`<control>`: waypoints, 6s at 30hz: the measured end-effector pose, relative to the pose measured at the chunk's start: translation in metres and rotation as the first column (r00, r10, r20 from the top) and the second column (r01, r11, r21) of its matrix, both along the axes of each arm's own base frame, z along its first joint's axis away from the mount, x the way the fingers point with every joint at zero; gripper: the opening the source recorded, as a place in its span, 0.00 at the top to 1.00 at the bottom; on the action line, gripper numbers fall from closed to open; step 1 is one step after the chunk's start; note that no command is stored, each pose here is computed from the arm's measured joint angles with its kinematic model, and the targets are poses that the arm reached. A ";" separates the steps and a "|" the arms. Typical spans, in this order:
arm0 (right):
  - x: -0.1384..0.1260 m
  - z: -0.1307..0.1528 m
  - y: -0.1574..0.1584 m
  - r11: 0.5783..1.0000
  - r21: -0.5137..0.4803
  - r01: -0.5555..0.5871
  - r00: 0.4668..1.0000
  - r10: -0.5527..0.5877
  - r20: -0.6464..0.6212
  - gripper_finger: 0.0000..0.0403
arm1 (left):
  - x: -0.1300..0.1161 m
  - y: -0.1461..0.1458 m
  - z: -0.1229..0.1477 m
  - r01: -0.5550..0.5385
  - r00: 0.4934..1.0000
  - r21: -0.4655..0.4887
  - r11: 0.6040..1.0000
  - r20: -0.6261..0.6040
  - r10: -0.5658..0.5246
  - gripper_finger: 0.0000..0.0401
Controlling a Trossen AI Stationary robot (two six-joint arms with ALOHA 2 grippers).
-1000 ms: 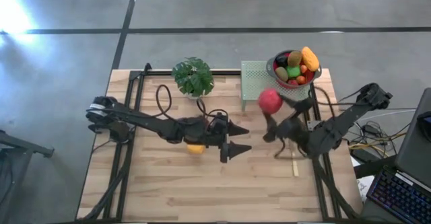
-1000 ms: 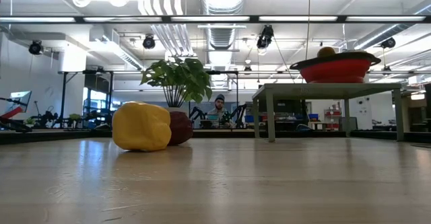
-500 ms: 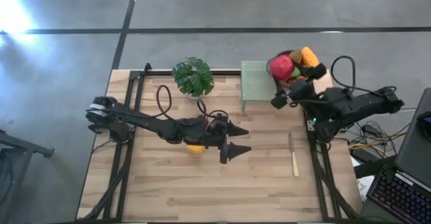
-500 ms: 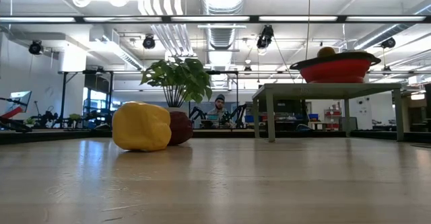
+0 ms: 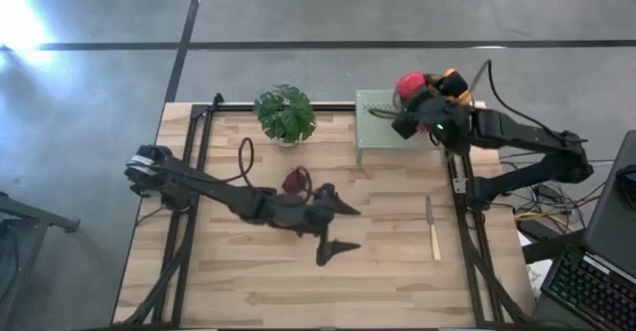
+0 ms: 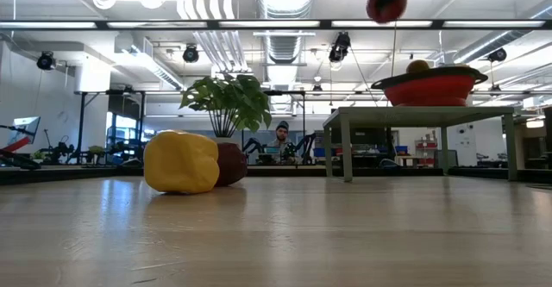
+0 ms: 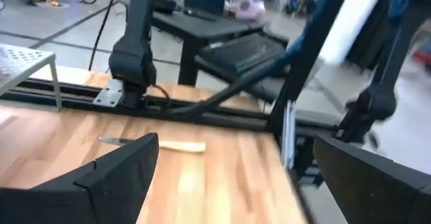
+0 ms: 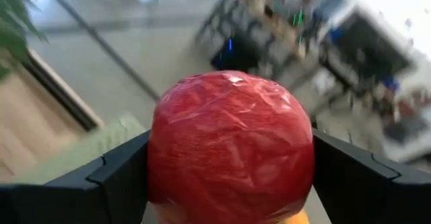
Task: Pick & Place Fruit
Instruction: Put the red apple into the red strainer bowl on the shelf, then put the yellow bell pepper into the red strainer bowl on the shelf
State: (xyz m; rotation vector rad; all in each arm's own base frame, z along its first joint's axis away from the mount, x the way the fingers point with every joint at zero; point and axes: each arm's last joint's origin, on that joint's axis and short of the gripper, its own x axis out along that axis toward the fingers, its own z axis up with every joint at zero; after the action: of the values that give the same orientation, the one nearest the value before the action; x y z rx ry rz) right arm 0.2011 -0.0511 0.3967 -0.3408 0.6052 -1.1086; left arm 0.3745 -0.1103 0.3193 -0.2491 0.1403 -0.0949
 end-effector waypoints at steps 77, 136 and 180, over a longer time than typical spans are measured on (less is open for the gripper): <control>-0.058 -0.055 -0.063 0.765 0.379 0.520 0.848 -0.411 -0.334 0.02 | -0.015 -0.004 -0.031 -0.167 0.930 0.255 0.952 -0.280 0.238 0.01; -0.037 0.030 -0.014 0.825 0.563 -0.045 0.996 -0.005 0.088 0.01 | -0.026 -0.003 -0.048 -0.066 0.862 0.267 0.961 -0.470 0.189 0.01; -0.017 -0.044 0.117 0.803 0.486 -0.345 0.922 0.386 0.017 0.01 | -0.069 0.032 -0.082 0.170 0.468 0.335 0.927 -0.855 0.223 0.01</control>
State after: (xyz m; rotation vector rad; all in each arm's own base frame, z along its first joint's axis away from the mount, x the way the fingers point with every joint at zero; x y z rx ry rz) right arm 0.1843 0.0659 0.3531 -0.0609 0.8274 -0.5412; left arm 0.3055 -0.0782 0.2377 0.1269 1.2268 0.1140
